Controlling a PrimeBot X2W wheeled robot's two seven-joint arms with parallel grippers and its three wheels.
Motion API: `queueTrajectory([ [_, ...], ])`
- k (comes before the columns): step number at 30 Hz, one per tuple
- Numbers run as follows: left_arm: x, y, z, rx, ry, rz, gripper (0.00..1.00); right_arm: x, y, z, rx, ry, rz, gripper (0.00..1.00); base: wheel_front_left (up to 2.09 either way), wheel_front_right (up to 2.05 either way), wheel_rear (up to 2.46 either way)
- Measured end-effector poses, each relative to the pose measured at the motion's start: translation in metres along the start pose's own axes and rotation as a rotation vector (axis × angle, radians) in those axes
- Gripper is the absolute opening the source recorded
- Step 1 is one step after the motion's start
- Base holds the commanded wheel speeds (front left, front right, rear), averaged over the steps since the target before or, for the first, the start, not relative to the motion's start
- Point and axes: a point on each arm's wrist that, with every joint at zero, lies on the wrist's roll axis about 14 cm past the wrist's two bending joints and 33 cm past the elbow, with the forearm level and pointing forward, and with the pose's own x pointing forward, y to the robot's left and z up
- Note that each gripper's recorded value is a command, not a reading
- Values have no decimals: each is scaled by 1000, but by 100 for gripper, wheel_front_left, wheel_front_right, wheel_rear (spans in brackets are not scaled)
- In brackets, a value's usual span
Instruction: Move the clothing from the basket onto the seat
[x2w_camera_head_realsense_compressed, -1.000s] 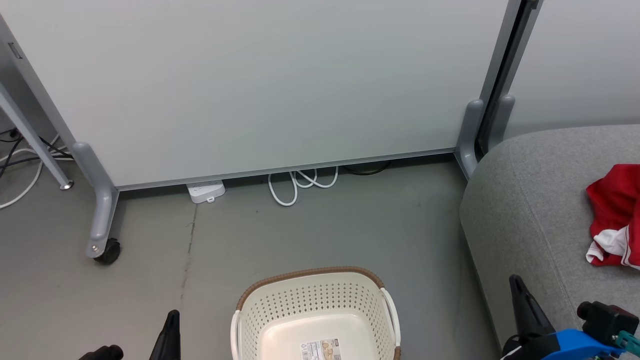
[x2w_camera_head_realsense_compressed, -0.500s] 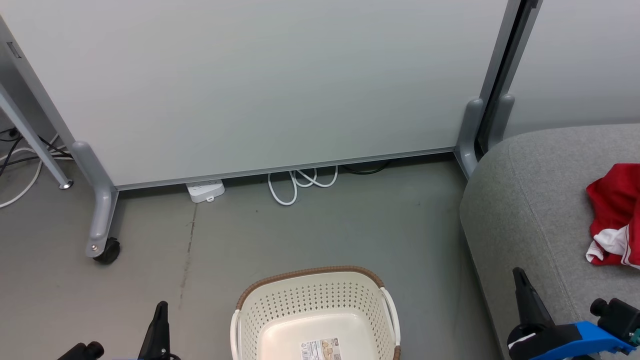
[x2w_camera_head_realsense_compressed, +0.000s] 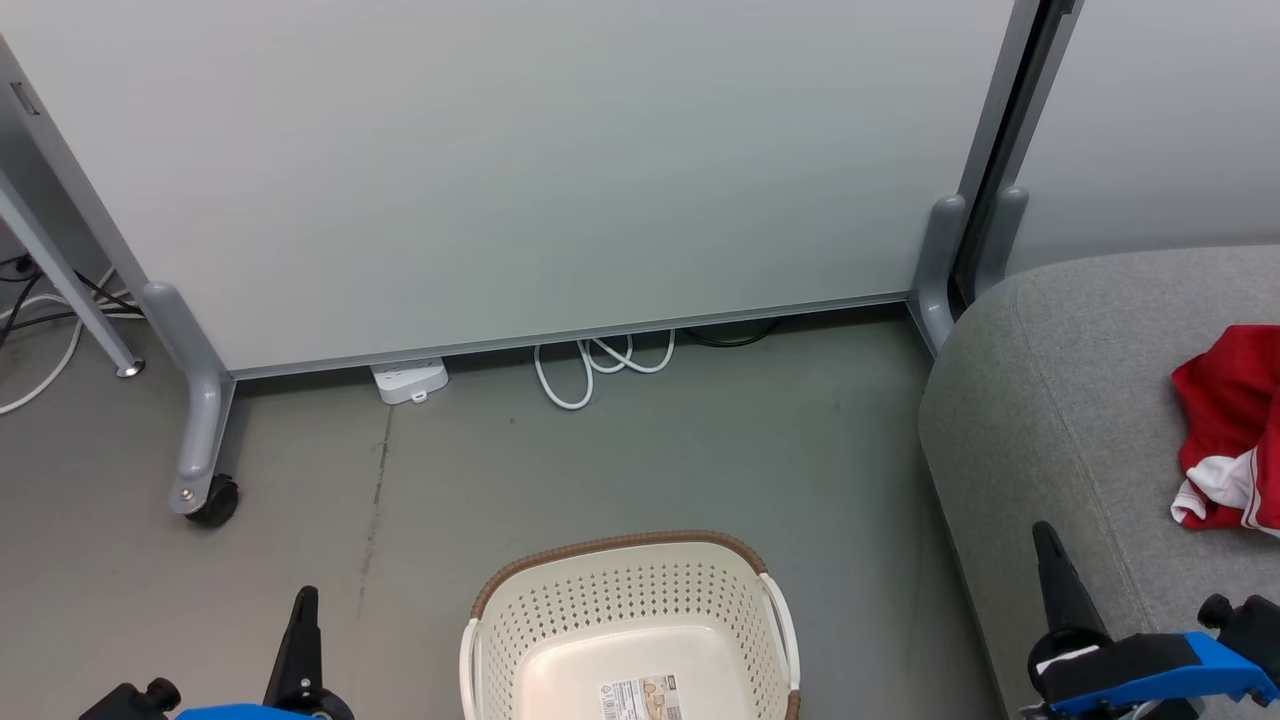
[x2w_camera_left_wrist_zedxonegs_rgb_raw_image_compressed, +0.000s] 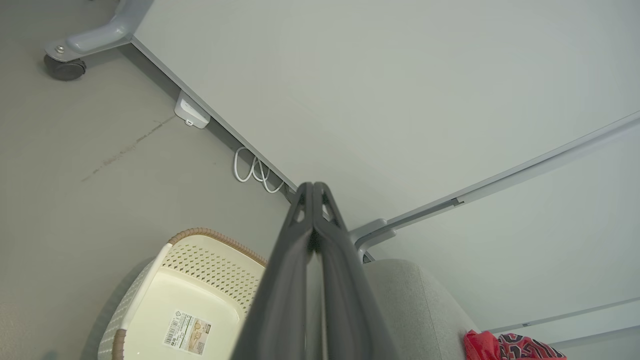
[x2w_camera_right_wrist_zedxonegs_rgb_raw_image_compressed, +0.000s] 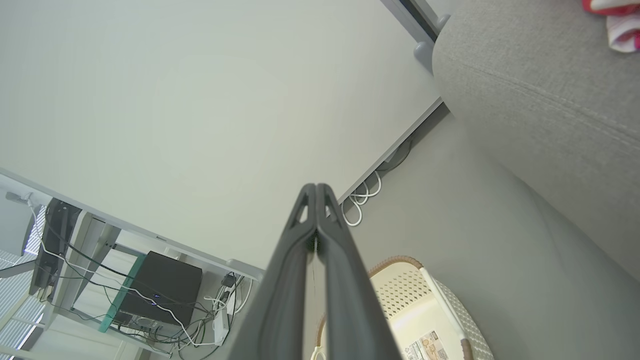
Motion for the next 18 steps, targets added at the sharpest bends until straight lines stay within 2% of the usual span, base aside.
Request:
queueTrajectory([
  [18, 6, -7, 12, -185, -17, -19, 0, 7, 4, 8, 220, -25, 18, 0, 0, 0, 0],
])
